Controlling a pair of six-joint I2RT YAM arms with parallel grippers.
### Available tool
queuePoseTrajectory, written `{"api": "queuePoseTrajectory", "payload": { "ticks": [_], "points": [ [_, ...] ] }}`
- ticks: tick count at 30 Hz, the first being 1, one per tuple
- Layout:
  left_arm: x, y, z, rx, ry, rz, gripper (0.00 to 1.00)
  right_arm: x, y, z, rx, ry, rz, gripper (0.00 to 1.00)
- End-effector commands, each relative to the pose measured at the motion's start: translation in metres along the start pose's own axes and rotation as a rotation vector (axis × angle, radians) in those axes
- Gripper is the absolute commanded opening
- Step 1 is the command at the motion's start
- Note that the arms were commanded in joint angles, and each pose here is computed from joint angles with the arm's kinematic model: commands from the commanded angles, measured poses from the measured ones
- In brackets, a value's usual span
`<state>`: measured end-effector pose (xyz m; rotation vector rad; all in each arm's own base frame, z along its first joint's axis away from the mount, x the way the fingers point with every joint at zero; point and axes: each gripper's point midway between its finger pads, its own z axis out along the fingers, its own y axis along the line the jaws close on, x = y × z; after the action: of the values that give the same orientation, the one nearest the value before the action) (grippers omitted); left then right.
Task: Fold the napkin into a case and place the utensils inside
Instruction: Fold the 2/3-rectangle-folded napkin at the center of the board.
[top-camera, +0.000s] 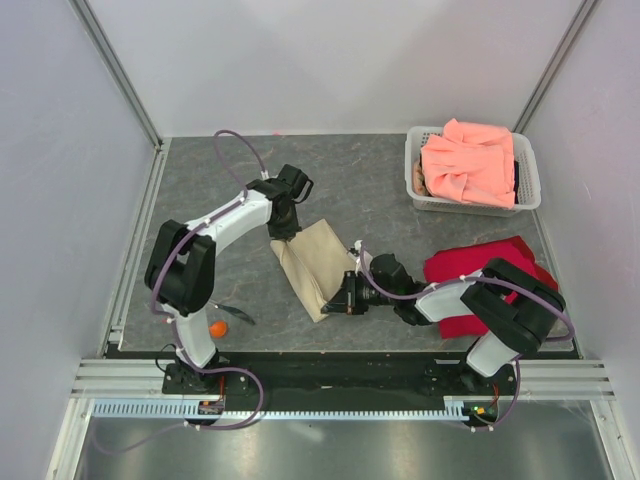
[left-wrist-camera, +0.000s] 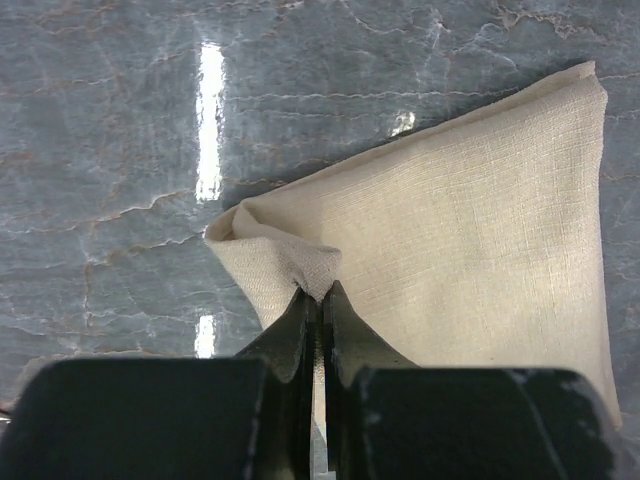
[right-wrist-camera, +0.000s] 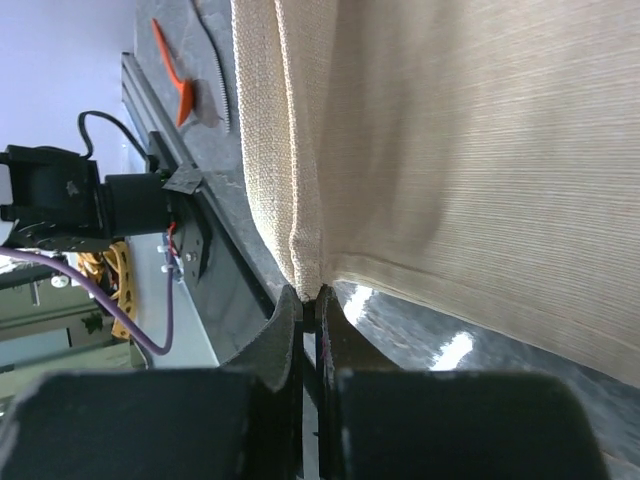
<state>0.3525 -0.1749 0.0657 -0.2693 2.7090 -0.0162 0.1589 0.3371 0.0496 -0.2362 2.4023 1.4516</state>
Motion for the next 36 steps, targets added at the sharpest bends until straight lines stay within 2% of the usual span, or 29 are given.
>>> {"api": "queuePoseTrajectory", "payload": {
  "ticks": [1, 7, 12, 14, 15, 18, 24, 27, 36],
  "points": [
    [-0.050, -0.007, 0.000, -0.047, -0.169, -0.031, 0.02, 0.032, -0.025, -0.014, 0.068, 0.120, 0.025, 0.00],
    [-0.046, -0.015, 0.014, -0.034, -0.131, -0.025, 0.02, 0.024, -0.049, -0.020, 0.180, 0.128, -0.026, 0.00],
    [-0.043, -0.020, 0.022, -0.024, -0.108, -0.025, 0.02, 0.020, -0.054, -0.021, 0.212, 0.134, -0.046, 0.08],
    [-0.041, -0.021, 0.025, -0.024, -0.100, -0.025, 0.02, 0.018, -0.054, -0.022, 0.223, 0.136, -0.067, 0.15],
    [-0.041, -0.021, 0.025, -0.022, -0.100, -0.024, 0.02, 0.015, -0.052, -0.024, 0.234, 0.137, -0.072, 0.26],
    [-0.041, -0.021, 0.026, -0.020, -0.098, -0.019, 0.02, 0.007, -0.053, -0.032, 0.296, 0.133, -0.121, 0.42],
    [-0.038, -0.024, 0.027, 0.000, -0.087, -0.014, 0.02, -0.026, -0.040, -0.048, 0.384, 0.088, -0.273, 0.66],
    [-0.036, -0.025, 0.027, 0.005, -0.083, -0.008, 0.02, -0.041, -0.033, -0.042, 0.383, 0.072, -0.305, 0.70],
    [-0.033, -0.026, 0.027, 0.014, -0.075, -0.003, 0.02, -0.078, -0.024, 0.003, 0.349, 0.078, -0.363, 0.71]
  ]
}}
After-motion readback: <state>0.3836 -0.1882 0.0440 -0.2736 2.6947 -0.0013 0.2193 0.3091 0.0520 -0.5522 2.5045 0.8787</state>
